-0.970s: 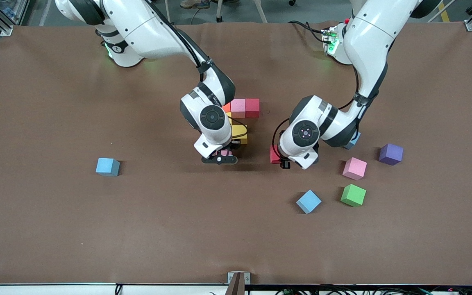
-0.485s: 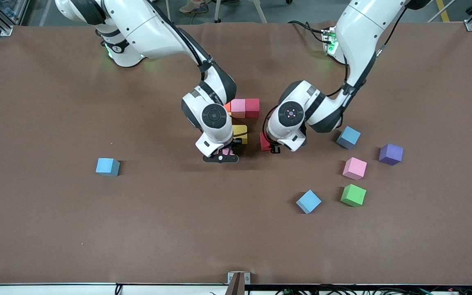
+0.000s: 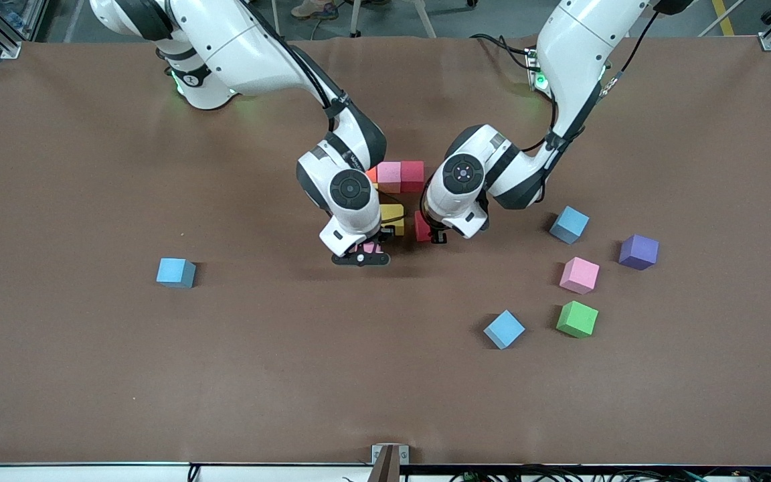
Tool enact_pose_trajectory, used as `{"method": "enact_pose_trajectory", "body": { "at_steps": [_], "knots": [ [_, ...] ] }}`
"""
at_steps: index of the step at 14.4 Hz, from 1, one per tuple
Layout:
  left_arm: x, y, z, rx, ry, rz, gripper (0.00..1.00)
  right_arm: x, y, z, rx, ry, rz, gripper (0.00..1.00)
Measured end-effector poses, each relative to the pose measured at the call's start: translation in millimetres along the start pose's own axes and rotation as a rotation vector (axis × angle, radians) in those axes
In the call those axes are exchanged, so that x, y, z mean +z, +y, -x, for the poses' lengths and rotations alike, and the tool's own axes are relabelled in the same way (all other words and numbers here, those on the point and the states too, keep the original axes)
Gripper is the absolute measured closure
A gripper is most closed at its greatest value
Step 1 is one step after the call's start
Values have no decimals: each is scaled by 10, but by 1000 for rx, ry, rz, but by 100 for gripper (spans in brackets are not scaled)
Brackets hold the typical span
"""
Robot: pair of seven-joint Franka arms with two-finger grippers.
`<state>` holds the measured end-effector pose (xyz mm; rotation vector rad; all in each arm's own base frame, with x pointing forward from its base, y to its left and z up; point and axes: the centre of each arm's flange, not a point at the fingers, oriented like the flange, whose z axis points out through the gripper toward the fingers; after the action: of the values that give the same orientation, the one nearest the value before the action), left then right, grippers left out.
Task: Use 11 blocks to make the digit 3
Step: 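Carry the red cube with the left gripper beside the pink cube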
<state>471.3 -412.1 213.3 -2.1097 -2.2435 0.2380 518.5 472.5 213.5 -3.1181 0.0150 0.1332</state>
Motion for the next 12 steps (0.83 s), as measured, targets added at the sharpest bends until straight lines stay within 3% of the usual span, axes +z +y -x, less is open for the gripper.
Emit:
{"method": "enact_pose_trajectory", "body": {
  "at_steps": [10, 12],
  "knots": [
    [83, -126, 110, 46, 21, 3, 43, 0, -5, 5, -8, 3, 4, 48],
    [79, -125, 114, 47, 20, 5, 43, 28, 2, 3, -9, 1, 8, 34]
  ]
}}
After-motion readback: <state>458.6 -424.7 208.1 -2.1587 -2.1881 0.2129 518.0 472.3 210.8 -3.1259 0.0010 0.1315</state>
